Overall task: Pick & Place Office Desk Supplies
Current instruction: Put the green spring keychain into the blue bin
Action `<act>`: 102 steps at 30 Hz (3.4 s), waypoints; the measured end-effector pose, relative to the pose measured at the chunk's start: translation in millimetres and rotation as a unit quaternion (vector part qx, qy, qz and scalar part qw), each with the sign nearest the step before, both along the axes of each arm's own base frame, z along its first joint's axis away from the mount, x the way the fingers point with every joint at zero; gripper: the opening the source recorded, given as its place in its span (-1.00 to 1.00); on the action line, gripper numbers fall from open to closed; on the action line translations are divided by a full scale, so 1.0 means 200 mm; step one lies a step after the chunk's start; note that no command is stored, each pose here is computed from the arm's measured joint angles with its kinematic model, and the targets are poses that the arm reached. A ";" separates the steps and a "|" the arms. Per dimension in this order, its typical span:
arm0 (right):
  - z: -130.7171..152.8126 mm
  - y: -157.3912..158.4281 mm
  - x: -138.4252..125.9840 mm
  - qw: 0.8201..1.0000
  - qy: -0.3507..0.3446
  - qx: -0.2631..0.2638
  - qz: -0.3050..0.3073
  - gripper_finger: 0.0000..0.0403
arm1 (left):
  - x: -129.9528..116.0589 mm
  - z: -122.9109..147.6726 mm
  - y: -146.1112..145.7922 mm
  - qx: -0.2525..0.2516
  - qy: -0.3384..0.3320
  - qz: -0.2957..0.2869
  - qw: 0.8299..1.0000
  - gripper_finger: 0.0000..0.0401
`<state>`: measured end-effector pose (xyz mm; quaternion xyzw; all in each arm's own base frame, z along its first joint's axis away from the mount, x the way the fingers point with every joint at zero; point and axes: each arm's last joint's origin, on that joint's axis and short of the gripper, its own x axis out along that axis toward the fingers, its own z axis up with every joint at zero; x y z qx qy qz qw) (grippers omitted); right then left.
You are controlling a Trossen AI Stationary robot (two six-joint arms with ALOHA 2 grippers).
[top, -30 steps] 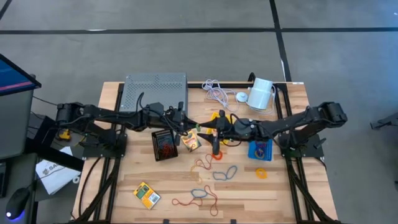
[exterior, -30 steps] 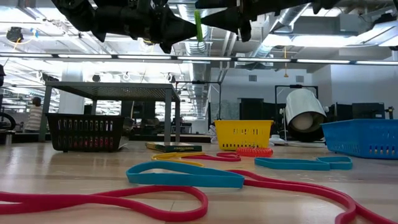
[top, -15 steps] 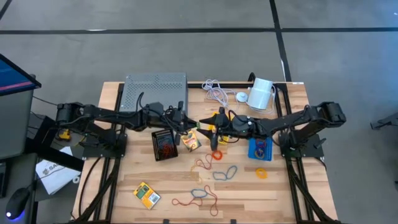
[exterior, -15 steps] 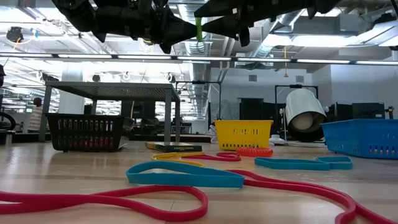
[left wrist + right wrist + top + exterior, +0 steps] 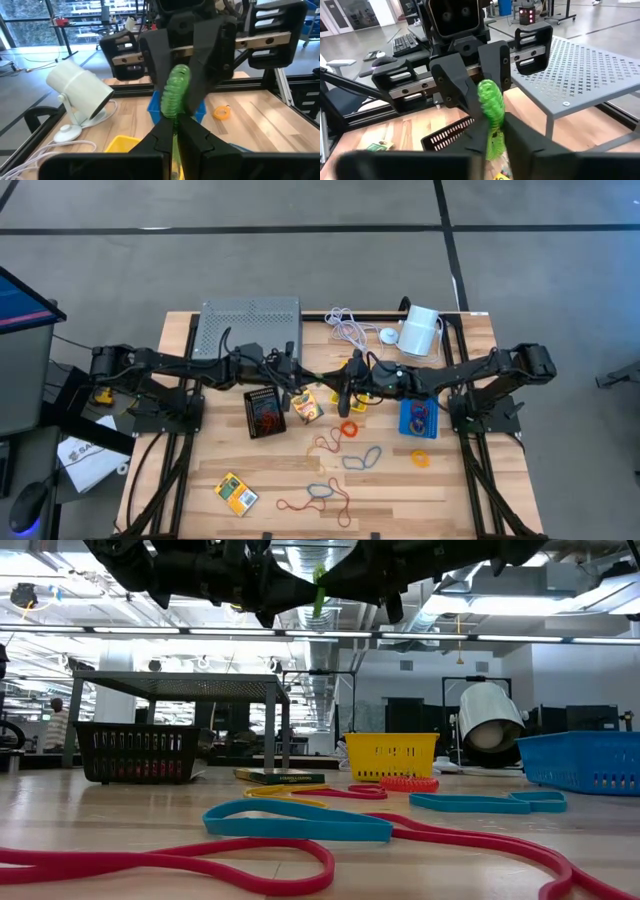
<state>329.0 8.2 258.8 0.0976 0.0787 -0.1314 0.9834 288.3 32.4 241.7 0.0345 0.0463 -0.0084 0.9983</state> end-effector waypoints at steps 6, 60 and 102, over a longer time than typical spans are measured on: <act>0.00 0.00 0.00 1.000 0.000 -0.002 0.002 -0.94 | 0.00 0.00 0.00 -0.001 0.002 -0.004 1.000 -0.97; 0.20 0.02 -0.34 0.996 0.092 0.000 0.000 -1.00 | -0.15 0.11 -0.03 -0.013 0.041 -0.010 0.999 -0.05; -0.26 0.06 -1.25 0.920 0.237 0.291 -0.117 -1.00 | -0.32 0.00 0.03 -0.038 -0.043 0.001 0.998 -0.05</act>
